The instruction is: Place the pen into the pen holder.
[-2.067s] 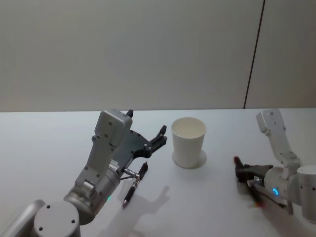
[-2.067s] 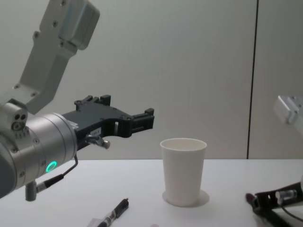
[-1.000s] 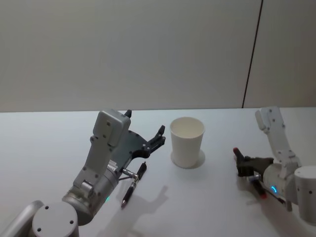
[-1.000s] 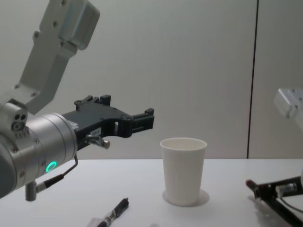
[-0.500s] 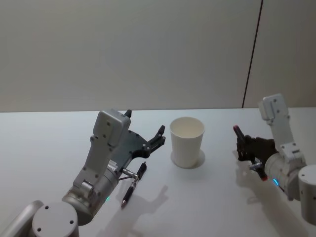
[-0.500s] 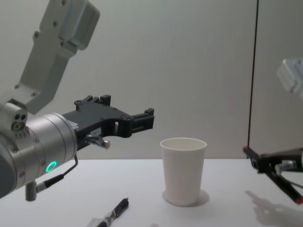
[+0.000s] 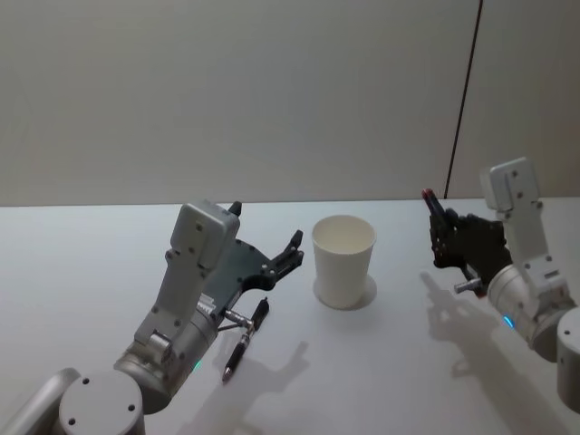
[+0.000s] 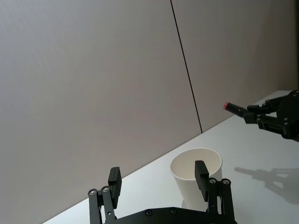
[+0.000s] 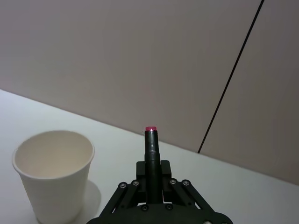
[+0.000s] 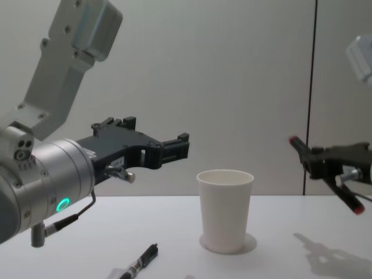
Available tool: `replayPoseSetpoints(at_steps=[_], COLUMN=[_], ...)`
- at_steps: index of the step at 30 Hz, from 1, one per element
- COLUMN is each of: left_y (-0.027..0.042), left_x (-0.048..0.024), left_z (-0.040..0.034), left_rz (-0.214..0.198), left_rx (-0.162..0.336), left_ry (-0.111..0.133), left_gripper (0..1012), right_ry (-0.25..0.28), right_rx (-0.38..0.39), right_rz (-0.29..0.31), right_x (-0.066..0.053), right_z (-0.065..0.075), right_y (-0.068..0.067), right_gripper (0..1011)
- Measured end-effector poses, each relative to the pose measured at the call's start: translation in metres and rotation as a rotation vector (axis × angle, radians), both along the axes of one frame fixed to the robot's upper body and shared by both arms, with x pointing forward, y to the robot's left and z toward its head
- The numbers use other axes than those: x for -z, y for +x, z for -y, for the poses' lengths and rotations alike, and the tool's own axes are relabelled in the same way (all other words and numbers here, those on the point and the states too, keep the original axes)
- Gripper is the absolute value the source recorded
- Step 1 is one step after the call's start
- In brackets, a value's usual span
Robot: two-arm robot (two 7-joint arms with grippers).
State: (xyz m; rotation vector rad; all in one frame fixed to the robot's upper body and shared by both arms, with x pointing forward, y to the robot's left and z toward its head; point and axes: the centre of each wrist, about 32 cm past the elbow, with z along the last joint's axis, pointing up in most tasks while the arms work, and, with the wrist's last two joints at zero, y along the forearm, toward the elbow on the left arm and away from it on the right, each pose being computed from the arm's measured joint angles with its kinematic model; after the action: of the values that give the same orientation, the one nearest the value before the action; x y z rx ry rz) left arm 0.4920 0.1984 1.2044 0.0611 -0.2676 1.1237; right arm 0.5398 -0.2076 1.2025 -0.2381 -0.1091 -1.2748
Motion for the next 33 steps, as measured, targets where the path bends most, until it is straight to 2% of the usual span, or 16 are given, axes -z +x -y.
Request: replayPoseSetpoints(at_steps=[5, 6, 8, 9, 13, 18, 28, 33], left_y=[0.0000, 0.0000, 0.0000, 0.0000, 0.0000, 0.0000, 0.0000, 0.0000], left_x=[0.0000, 0.0000, 0.0000, 0.0000, 0.0000, 0.0000, 0.0000, 0.0000], left_z=[0.0000, 0.0000, 0.0000, 0.0000, 0.0000, 0.0000, 0.0000, 0.0000], left_rz=[0.000, 0.000, 0.000, 0.000, 0.000, 0.000, 0.000, 0.000], left_rx=[0.000, 0.000, 0.000, 0.000, 0.000, 0.000, 0.000, 0.000], left_ry=[0.000, 0.000, 0.000, 0.000, 0.000, 0.000, 0.000, 0.000], left_gripper=[1000, 1000, 1000, 1000, 1000, 1000, 1000, 1000], right_ry=[-0.005, -0.005, -0.007, -0.007, -0.008, -0.005, 0.011, 0.023], right_rx=[-0.039, -0.039, -0.059, -0.059, -0.092, -0.124, -0.209, -0.266], right_rz=[0.104, 0.104, 0.151, 0.151, 0.230, 0.301, 0.468, 0.549], right_x=[-0.001, -0.001, 0.000, 0.000, 0.001, 0.002, 0.008, 0.011], right_z=[0.001, 0.001, 0.001, 0.001, 0.001, 0.000, -0.002, 0.000], right_y=[-0.001, -0.001, -0.001, -0.001, 0.000, 0.003, 0.016, 0.027], right_gripper=[171, 171, 170, 170, 171, 171, 170, 171])
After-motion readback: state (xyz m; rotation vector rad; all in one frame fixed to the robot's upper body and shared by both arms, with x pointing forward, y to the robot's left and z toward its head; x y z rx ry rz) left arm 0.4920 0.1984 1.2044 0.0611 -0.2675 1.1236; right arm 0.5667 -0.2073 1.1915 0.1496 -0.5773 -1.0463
